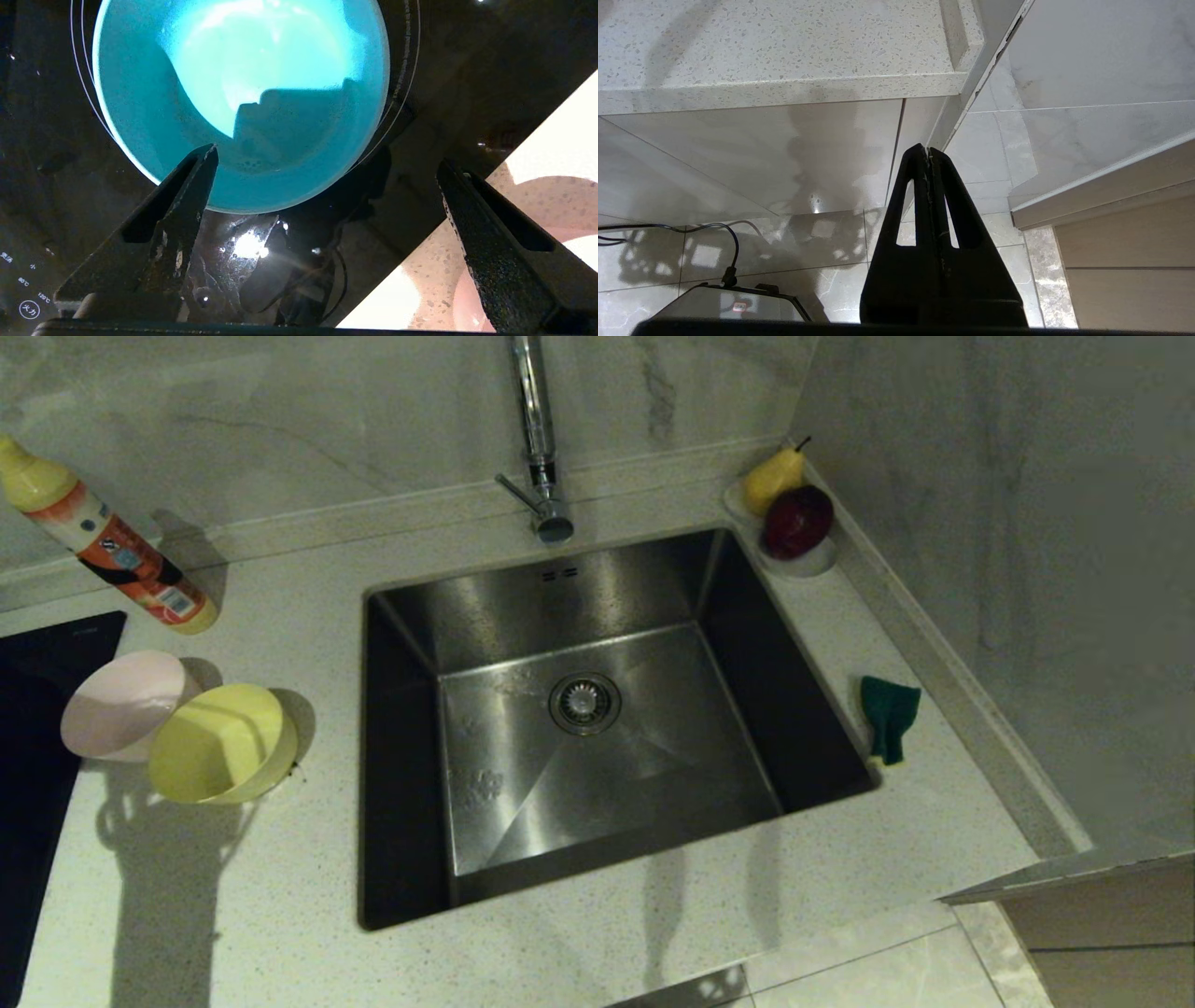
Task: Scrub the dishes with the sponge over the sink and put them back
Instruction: Place the bowl on the bowl
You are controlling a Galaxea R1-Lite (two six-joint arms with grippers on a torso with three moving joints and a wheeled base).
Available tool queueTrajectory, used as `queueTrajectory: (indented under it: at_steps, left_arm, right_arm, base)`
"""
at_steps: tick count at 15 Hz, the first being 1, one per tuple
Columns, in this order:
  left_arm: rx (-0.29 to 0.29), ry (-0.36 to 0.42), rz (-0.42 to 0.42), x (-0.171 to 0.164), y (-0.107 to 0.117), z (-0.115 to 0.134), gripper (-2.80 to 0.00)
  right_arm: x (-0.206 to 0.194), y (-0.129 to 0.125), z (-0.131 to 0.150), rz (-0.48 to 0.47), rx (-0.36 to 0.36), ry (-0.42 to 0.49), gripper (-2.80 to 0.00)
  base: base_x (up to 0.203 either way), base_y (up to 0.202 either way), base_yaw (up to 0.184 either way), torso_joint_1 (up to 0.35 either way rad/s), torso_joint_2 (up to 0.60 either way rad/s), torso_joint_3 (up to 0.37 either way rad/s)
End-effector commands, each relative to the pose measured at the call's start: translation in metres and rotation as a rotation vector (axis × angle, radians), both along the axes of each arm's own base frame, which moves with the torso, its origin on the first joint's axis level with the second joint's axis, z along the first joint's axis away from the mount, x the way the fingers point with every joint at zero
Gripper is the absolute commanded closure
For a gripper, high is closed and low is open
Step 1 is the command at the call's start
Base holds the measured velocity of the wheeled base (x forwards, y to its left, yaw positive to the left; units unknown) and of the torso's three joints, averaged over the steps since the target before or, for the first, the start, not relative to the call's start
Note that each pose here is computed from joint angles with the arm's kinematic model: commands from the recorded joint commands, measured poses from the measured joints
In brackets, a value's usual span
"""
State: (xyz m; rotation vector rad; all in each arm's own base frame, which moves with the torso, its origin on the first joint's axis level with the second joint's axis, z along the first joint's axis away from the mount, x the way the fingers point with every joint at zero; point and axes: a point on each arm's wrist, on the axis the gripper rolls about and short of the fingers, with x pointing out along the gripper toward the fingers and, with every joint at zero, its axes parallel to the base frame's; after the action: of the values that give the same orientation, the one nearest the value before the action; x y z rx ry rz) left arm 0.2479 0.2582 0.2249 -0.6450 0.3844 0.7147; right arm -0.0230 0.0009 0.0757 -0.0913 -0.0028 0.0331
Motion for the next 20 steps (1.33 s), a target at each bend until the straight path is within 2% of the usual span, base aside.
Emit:
queueTrajectory:
  at_steps: [1,6,9,10,14,17,20]
  left_arm:
    - [-0.004,-0.001,0.001,0.001,0.001,-0.001,-2.80]
    - [0.014,-0.031,0.000,0.001,0.002,0.010,-2.80]
    - [-0.016,-0.141,-0.069,-0.006,-0.011,0.034,-2.80]
    - [-0.015,-0.156,-0.078,-0.008,-0.014,0.039,-2.80]
    - [-0.021,-0.162,-0.101,-0.010,-0.023,0.042,-2.80]
    - [-0.062,-0.117,-0.172,0.001,-0.042,0.024,-2.80]
    - [-0.063,-0.085,-0.205,0.018,-0.061,0.017,-2.80]
  right_arm:
    - [0.000,0.000,0.000,0.000,-0.001,0.000,0.00]
    - [0.000,0.000,0.000,0.000,-0.001,0.000,0.00]
    - [0.000,0.000,0.000,0.002,-0.001,0.000,0.00]
    - [0.000,0.000,0.000,0.000,-0.001,0.000,0.00]
    - [0.000,0.000,0.000,0.002,-0.001,0.000,0.00]
    - [0.000,0.000,0.000,0.000,-0.001,0.000,0.00]
    - [0.000,0.000,0.000,0.001,-0.001,0.000,0.00]
  base:
    - [0.000,0.000,0.000,0.000,0.00,0.000]
    - [0.000,0.000,0.000,0.000,0.00,0.000]
    - [0.000,0.000,0.000,0.000,0.00,0.000]
    - [0.000,0.000,0.000,0.000,0.00,0.000]
    - [0.000,0.000,0.000,0.000,0.00,0.000]
    - [0.000,0.000,0.000,0.000,0.00,0.000]
    - [0.000,0.000,0.000,0.000,0.00,0.000]
